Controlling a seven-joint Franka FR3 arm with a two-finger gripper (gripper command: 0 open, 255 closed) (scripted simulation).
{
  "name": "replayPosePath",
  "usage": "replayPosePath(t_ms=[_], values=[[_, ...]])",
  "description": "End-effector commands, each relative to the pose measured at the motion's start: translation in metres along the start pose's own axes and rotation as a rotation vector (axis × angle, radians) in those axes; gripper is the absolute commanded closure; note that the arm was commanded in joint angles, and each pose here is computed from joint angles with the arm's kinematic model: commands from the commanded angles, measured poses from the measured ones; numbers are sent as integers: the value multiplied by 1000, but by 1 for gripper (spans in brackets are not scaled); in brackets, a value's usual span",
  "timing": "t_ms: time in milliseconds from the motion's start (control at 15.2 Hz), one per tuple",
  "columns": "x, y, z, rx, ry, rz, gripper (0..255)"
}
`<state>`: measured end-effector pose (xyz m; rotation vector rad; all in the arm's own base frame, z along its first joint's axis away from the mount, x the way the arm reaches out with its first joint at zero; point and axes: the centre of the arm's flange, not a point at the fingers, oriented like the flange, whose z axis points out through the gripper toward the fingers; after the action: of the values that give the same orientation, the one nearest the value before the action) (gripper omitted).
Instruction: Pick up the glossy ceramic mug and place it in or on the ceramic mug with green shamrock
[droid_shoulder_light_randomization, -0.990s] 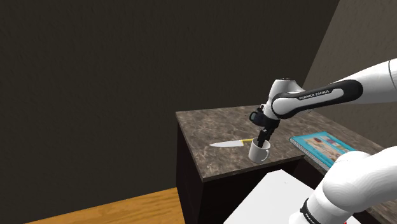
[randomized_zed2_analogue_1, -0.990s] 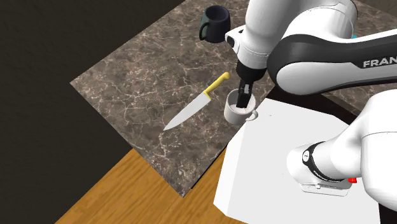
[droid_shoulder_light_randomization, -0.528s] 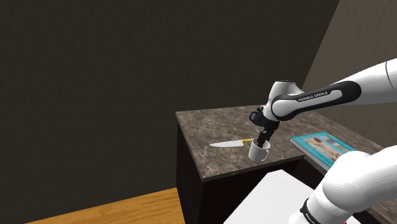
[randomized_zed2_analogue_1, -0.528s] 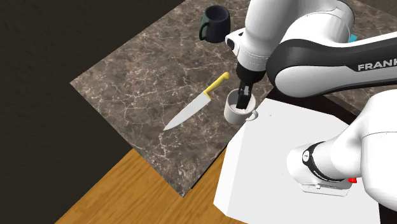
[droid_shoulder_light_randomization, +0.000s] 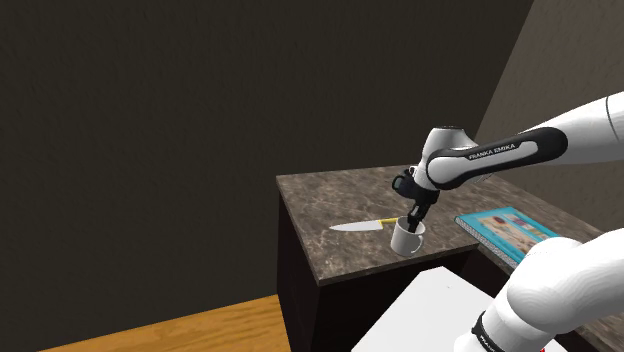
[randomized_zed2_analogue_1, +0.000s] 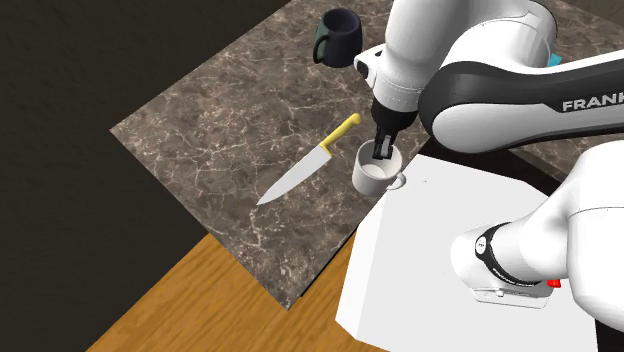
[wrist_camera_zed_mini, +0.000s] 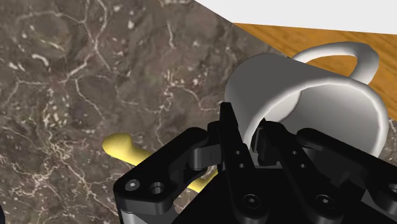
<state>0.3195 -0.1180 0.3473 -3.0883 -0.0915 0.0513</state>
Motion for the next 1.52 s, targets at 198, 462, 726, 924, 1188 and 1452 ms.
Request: replayPosePath(t_ms=[198,462,726,924,1188,1452], values=[[0,0,-5,0,0,0,255],[-1,-1,-26,0,0,0,255],[-1,-2,-47,0,0,0,255],[-2,-3,-63,0,0,0,255],[-3,-4,-84,0,0,0,255],[-3,-6,-105,0,0,0,255]])
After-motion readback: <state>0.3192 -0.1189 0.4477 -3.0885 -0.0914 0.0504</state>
